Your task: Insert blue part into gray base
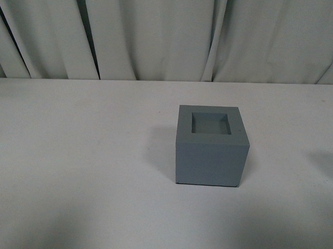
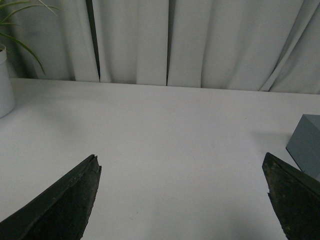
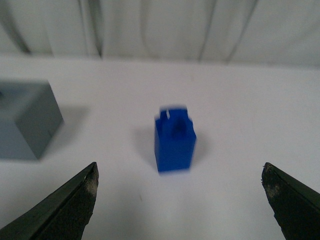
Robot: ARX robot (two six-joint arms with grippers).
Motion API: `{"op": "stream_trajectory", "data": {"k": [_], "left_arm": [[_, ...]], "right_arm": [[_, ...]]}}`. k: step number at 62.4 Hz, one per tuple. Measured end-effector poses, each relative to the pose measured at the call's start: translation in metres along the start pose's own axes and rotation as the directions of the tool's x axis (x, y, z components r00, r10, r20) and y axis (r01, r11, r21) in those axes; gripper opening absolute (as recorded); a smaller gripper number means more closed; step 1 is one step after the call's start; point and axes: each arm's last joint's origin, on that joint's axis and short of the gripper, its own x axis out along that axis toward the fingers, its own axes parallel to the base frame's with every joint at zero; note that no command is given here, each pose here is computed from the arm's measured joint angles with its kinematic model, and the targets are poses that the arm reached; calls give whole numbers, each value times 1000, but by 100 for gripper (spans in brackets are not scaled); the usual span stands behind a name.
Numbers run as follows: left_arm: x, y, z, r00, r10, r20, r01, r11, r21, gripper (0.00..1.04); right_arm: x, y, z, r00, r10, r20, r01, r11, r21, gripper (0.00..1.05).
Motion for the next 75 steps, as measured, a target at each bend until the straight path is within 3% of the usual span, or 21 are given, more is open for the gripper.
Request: {"op": "stream_trajectory", "data": {"k": [7,22,34,47,62,75], "left_arm": [[0,0,0,1000,0,0,0,1000,0,98],[0,0,0,1000,0,0,0,1000,0,98],[0,0,0,1000,0,0,0,1000,0,98],[0,0,0,1000,0,0,0,1000,0,98],[0,0,0,1000,0,0,0,1000,0,98],[0,0,0,1000,0,0,0,1000,0,98]], "right_arm": [[7,0,3,982,-6,-189,4,1000,-9,96],[37,-10,63,933,42,-358,-31,999,36,96],[92,-29,104,826,83,-558,-39,995,89,96],[140,-38,131,733,133,-667,-106,991,80,96],[166,-33,120,673,116,-730,-181,983,-12,96],[178,-31,105,656,102,-748,-187,982,-30,96]]}}
